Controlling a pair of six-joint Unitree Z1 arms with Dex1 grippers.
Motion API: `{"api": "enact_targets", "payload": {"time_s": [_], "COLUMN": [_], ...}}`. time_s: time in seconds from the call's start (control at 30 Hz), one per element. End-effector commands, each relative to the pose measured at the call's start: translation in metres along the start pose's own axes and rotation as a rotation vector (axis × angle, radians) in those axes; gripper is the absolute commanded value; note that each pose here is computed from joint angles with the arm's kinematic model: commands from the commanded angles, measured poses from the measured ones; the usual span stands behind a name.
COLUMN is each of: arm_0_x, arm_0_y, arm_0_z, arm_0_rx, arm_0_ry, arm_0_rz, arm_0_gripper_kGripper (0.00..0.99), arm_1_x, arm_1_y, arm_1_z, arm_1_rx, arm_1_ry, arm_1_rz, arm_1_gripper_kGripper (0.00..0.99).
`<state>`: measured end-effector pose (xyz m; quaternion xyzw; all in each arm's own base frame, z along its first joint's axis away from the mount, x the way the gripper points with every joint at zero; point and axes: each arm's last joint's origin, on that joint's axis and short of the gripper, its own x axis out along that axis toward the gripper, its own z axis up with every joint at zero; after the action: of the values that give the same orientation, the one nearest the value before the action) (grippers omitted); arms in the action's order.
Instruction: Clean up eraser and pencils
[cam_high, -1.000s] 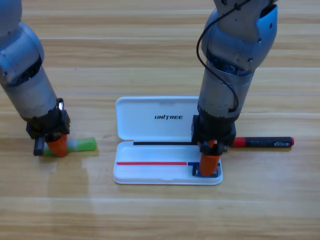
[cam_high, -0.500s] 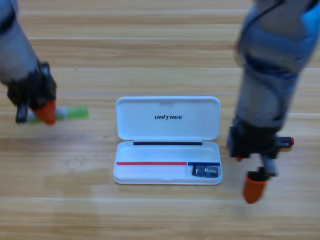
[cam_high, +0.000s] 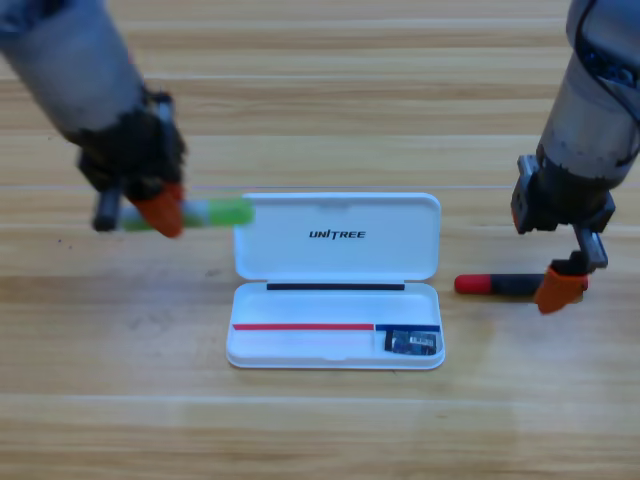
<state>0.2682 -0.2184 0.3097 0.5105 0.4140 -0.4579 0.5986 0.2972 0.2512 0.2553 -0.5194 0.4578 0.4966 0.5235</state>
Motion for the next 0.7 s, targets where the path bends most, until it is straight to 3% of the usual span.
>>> {"api": "enact_targets", "payload": {"time_s": [0.03, 0.33, 0.5, 0.67, 0.7], "arm_0_x": [0.043, 0.081, 0.094, 0.101, 0.102], "arm_0_y": [-0.026, -0.033, -0.031, -0.03, -0.03], "arm_0_z": [0.051, 0.085, 0.091, 0.094, 0.094], "arm_0_rx": [0.107, 0.123, 0.106, 0.094, 0.091], "arm_0_ry": [0.042, 0.088, 0.105, 0.114, 0.118], "arm_0_rz": [-0.094, -0.149, -0.18, -0.196, -0.201], "arm_0_gripper_kGripper": [0.0, 0.0, 0.0, 0.0, 0.0], "arm_1_x": [0.06, 0.087, 0.099, 0.105, 0.106], "arm_1_y": [-0.044, -0.064, -0.067, -0.066, -0.065], "arm_1_z": [-0.016, -0.014, -0.015, -0.015, -0.015], "arm_1_rx": [0.031, 0.004, -0.007, -0.015, -0.023], "arm_1_ry": [0.073, 0.071, 0.079, 0.077, 0.073], "arm_1_rz": [0.063, 0.085, 0.106, 0.129, 0.136], "arm_1_gripper_kGripper": [0.988, 0.92, 0.824, 0.799, 0.723]}}
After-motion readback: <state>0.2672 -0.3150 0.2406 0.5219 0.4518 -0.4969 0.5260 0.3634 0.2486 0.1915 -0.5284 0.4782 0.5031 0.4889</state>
